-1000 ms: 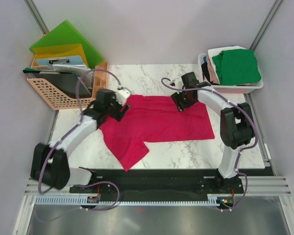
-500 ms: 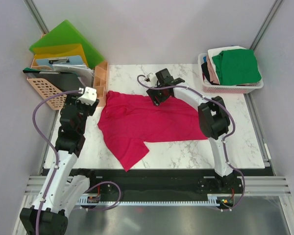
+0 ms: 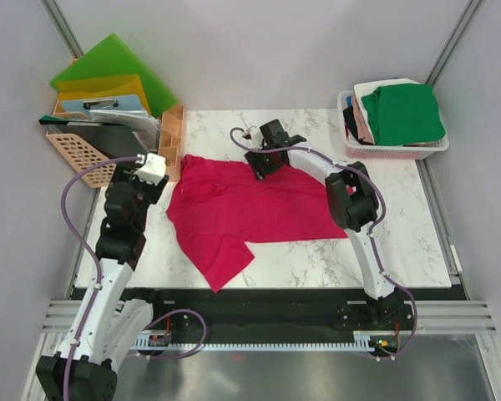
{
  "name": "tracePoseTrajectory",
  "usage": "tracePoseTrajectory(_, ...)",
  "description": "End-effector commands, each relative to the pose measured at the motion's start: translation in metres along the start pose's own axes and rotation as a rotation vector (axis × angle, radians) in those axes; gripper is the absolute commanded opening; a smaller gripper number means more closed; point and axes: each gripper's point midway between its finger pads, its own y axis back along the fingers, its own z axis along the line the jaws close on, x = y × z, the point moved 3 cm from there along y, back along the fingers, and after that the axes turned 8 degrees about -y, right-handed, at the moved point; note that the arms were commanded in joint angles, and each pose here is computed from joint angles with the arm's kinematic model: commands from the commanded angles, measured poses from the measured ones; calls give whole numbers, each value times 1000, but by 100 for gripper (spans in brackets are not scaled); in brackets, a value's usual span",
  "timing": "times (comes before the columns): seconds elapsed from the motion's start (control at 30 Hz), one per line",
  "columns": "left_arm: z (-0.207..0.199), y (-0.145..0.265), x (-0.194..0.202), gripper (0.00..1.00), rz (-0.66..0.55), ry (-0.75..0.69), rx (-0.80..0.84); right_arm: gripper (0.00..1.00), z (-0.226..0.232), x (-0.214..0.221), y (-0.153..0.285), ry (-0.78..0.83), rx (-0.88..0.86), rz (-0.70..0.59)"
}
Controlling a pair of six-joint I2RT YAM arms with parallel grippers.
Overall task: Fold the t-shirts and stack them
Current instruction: Fold the flattened tshirt in 1/3 of the way
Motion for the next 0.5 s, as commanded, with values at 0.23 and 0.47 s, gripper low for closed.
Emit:
tracePoseTrajectory(0.23, -5, -5, 15, 80, 47, -52, -5, 67, -48, 8, -53, -72, 78, 23)
tracePoseTrajectory(0.47, -16, -13, 21, 80, 68, -47, 33, 68, -60, 1, -65, -68, 109, 8)
